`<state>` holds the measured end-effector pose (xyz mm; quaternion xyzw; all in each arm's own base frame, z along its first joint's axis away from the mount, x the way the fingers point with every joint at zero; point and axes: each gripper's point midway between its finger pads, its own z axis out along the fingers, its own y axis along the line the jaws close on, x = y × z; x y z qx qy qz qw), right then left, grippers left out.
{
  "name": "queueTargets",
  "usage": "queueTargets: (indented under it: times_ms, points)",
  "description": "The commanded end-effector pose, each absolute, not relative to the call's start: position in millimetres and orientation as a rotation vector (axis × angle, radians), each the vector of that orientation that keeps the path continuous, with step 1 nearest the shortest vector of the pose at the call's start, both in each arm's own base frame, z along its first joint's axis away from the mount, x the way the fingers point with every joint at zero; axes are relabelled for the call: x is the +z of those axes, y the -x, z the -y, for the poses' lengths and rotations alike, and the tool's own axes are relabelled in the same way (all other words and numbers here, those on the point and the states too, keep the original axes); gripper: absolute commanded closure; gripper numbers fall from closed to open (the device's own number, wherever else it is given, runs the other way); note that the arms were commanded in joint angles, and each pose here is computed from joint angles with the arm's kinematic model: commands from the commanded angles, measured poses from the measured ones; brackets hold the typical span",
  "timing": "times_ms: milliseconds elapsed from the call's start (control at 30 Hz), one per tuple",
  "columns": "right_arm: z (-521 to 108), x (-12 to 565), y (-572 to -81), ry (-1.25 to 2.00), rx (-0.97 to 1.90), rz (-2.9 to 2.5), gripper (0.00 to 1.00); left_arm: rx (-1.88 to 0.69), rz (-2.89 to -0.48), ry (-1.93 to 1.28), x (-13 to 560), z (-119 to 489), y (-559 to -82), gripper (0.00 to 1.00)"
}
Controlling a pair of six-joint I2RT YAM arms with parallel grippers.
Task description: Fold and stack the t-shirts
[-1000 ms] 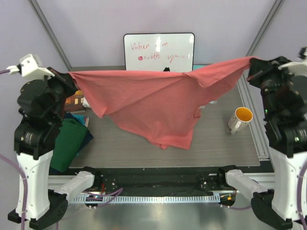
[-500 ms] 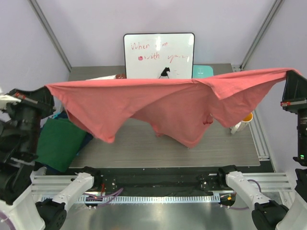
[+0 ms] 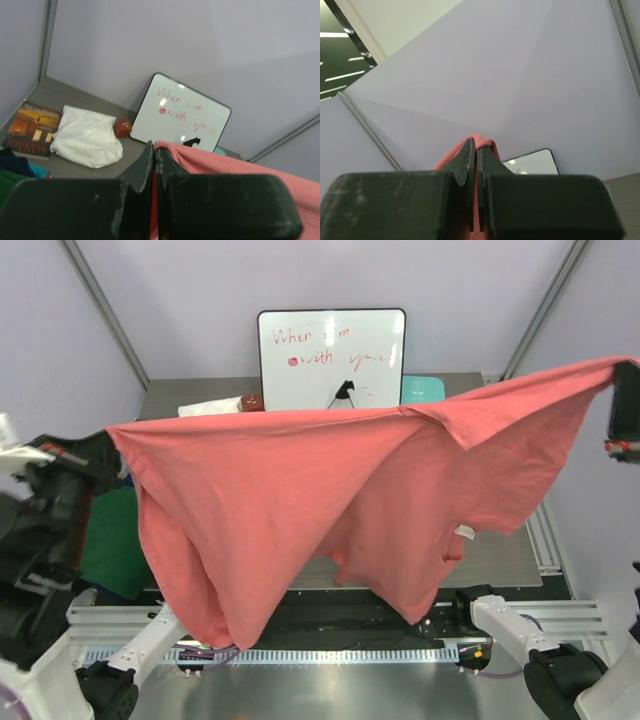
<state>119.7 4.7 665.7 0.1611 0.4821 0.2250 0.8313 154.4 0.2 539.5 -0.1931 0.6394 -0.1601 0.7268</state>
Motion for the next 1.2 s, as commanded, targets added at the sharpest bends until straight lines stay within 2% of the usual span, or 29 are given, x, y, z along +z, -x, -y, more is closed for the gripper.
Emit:
queueTargets:
  times_ms: [0, 200, 300, 400, 533, 767, 800, 833, 900, 967, 1100, 1167]
  points:
    - [-27, 625, -220, -0.367, 0.486, -1.218, 0.99, -0.21, -1.674, 0.45, 458, 12, -226, 1.0]
    - [-52, 522, -315, -0.4, 0.466, -1.544, 0.99, -0.239, -2.002, 0.418, 324, 55, -296, 1.0]
    - [-65, 450, -352, -0.407, 0.451, -1.741, 0.99, -0.233, -2.153, 0.42, 262, 67, -311, 1.0]
    - [-73, 397, -368, -0.432, 0.459, -1.863, 0.99, -0.174, -2.268, 0.427, 208, 69, -321, 1.0]
    - [-69, 367, -377, -0.466, 0.434, -1.874, 0.99, -0.086, -2.321, 0.433, 170, 58, -331, 1.0]
    - [-75, 347, -394, -0.444, 0.426, -1.929, 0.99, 0.072, -2.467, 0.405, 112, 35, -375, 1.0]
    - [-76, 347, -395, -0.443, 0.429, -1.931, 0.99, 0.098, -2.541, 0.406, 87, 33, -380, 1.0]
    - [-79, 344, -397, -0.438, 0.439, -1.942, 0.99, 0.098, -2.53, 0.405, 93, 33, -395, 1.0]
    - [-81, 342, -399, -0.436, 0.448, -1.949, 0.99, 0.15, -2.611, 0.416, 72, 29, -398, 0.91]
    - [-82, 342, -399, -0.43, 0.452, -1.952, 0.99, 0.13, -2.596, 0.416, 76, 32, -409, 0.84]
    - [-80, 338, -397, -0.424, 0.435, -1.959, 0.99, 0.083, -2.541, 0.423, 93, 36, -414, 0.61]
    - [-80, 335, -397, -0.422, 0.431, -1.966, 0.99, 0.066, -2.537, 0.42, 101, 37, -411, 0.58]
